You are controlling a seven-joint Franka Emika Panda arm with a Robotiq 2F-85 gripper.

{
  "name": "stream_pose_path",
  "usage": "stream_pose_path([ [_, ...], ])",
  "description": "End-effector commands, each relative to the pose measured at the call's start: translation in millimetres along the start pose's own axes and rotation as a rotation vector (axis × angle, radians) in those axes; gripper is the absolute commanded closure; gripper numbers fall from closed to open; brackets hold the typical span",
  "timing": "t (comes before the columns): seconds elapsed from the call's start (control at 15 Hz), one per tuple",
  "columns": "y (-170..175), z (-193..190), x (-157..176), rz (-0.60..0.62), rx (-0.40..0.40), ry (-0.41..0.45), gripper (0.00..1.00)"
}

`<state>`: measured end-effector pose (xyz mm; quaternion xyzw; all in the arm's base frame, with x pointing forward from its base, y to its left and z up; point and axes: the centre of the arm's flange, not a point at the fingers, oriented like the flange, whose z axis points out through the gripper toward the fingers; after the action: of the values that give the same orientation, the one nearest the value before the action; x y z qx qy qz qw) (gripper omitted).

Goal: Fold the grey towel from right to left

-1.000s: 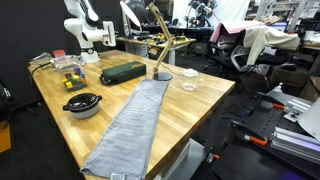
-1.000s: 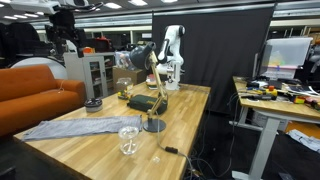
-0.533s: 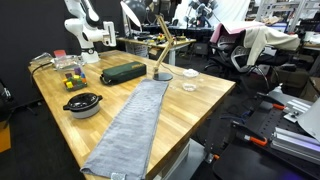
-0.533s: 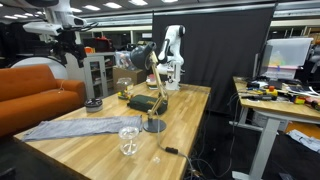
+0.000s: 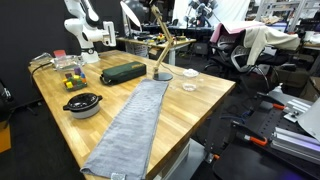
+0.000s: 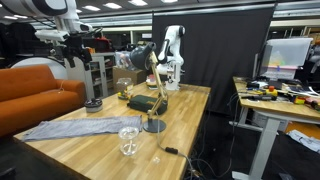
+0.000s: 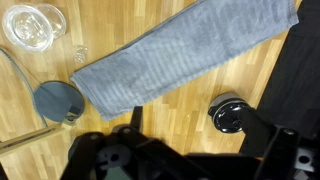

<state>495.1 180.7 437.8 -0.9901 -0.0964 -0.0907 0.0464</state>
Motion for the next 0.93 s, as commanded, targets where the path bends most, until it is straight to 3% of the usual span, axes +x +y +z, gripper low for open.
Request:
stream_pose_path([
  [0.0,0,0,0,0.000,0.000,0.000,0.00],
  [0.47,13,57,46,0.237,-0.127,0.078,0.00],
  [0.87,37,135,94,0.438,-0.254,0.053,0.00],
])
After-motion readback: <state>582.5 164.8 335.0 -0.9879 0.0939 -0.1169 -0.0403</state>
